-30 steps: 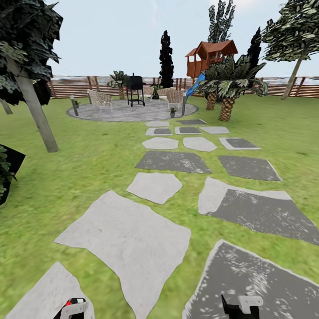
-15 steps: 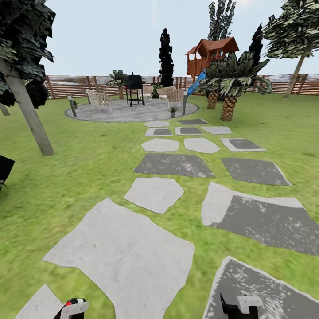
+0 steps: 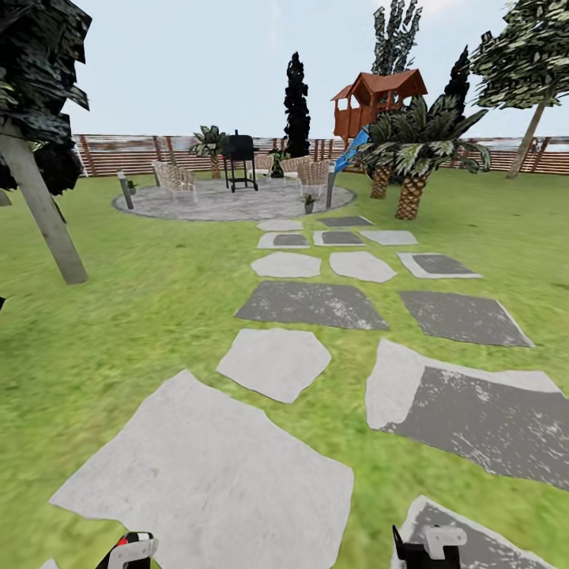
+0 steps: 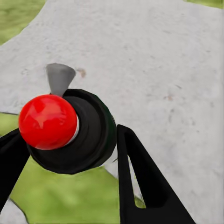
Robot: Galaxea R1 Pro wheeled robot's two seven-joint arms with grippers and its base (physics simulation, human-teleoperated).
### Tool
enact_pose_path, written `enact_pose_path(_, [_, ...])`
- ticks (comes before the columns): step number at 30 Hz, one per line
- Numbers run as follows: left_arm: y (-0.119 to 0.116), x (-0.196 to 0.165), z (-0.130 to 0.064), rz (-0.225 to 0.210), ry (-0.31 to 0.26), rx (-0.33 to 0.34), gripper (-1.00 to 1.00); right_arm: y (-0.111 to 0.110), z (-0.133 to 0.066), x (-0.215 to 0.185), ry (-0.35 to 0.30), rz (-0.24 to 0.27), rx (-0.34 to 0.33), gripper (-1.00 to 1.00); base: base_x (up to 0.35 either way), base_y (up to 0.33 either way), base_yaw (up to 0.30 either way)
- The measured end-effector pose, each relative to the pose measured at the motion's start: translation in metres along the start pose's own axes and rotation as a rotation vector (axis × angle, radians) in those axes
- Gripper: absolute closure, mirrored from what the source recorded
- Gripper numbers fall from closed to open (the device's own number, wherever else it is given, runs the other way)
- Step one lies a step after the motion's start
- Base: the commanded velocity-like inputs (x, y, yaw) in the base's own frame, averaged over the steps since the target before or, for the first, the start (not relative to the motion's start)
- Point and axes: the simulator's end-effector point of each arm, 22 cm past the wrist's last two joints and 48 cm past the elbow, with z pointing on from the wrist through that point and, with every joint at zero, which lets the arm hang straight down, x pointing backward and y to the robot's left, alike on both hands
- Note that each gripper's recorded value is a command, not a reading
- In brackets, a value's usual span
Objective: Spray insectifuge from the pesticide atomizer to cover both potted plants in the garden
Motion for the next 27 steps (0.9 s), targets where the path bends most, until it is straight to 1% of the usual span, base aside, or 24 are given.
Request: enact_pose_path(27, [-0.0002,0.0002,0.0000,0.001,0.000,0.001,1.00,0.0006,0.0000,0.0000,0.000,0.000,-0.002,-1.00,0.340,0.000,0.000])
